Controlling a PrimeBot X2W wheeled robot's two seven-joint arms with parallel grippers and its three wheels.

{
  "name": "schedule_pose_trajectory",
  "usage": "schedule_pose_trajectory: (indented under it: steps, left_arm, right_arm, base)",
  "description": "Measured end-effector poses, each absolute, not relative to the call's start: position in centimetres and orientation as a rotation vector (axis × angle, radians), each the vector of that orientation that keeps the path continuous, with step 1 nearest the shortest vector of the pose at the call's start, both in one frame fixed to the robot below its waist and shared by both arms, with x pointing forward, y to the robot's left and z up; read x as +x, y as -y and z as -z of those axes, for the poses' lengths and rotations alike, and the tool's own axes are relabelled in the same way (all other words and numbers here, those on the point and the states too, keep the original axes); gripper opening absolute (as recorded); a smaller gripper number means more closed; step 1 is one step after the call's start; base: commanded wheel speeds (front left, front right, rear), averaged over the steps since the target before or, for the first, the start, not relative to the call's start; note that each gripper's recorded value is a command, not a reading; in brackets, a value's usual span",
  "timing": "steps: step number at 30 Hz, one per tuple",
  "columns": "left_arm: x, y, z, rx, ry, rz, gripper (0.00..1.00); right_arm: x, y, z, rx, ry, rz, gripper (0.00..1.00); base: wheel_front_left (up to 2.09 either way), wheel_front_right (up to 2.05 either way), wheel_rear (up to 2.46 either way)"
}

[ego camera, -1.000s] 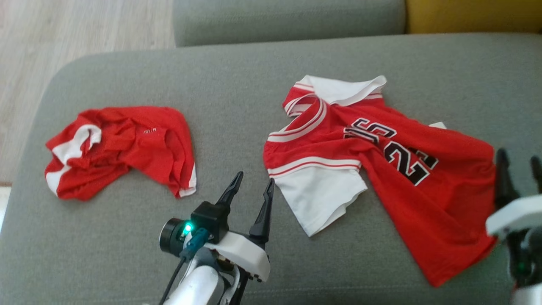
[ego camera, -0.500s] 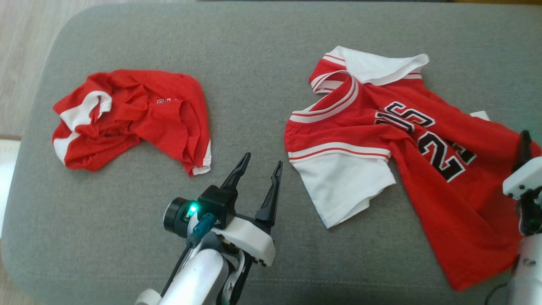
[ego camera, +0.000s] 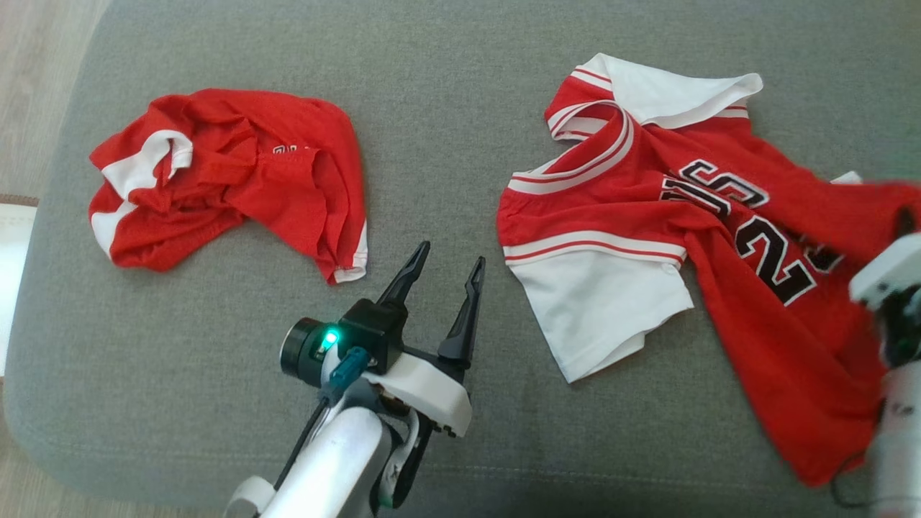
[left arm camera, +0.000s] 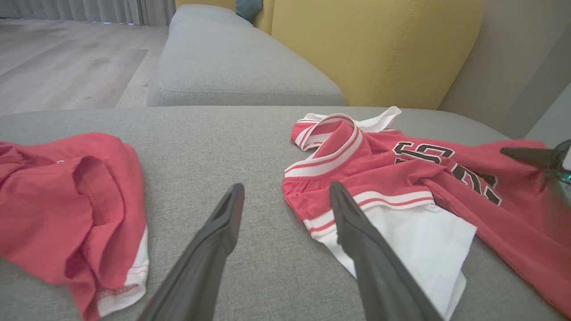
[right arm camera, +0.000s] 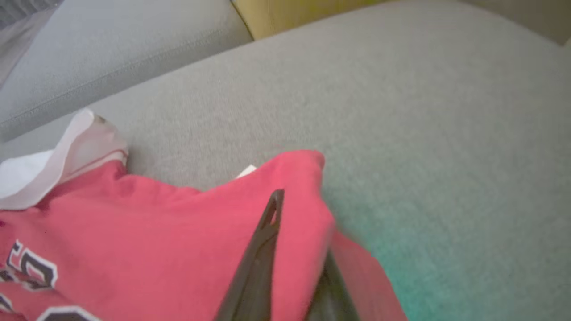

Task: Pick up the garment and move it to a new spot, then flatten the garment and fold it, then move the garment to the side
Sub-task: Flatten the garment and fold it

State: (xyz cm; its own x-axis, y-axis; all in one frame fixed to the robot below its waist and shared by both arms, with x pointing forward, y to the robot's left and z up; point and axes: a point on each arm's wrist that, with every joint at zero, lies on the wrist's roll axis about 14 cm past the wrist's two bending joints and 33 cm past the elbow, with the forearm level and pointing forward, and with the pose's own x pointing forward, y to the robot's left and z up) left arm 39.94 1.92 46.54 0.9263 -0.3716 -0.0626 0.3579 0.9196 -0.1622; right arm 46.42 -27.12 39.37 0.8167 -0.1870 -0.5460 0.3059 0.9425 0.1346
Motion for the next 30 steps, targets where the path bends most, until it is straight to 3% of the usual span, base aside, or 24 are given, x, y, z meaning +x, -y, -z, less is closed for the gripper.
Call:
schedule_pose_trajectory:
  steps: [7,18,19,20,25,30]
  left_arm:
    - [40.1,-1.9,-46.5,-0.159,-0.098,0.376,1.00]
    - [40.8,-3.6,-45.8,-0.165,-0.117,0.323,1.00]
    - [40.9,-3.9,-45.6,-0.165,-0.120,0.315,1.00]
    - [40.9,-4.2,-45.5,-0.164,-0.124,0.305,1.00]
    - [41.4,-5.1,-45.8,-0.166,-0.118,0.271,1.00]
    - [41.3,-4.7,-47.3,-0.165,-0.078,0.281,1.00]
  right_arm:
    - [51.6,28.8,-45.0,0.056,-0.385,0.226,0.00]
    - [59.5,29.0,-50.0,-0.204,-0.260,0.165,0.00]
    - [60.1,28.8,-50.0,-0.208,-0.260,0.161,0.44]
    - [60.6,28.5,-49.7,-0.210,-0.268,0.155,1.00]
    - [61.3,26.3,-47.4,-0.196,-0.288,0.108,1.00]
    - [60.2,24.2,-48.5,-0.144,-0.207,0.068,1.00]
  base:
    - [0.00,0.00,0.00]
    - [0.00,0.00,0.00]
    - [0.00,0.00,0.00]
    - [0.00,0.00,0.00]
    - [0.00,0.00,0.00]
    - [0.00,0.00,0.00]
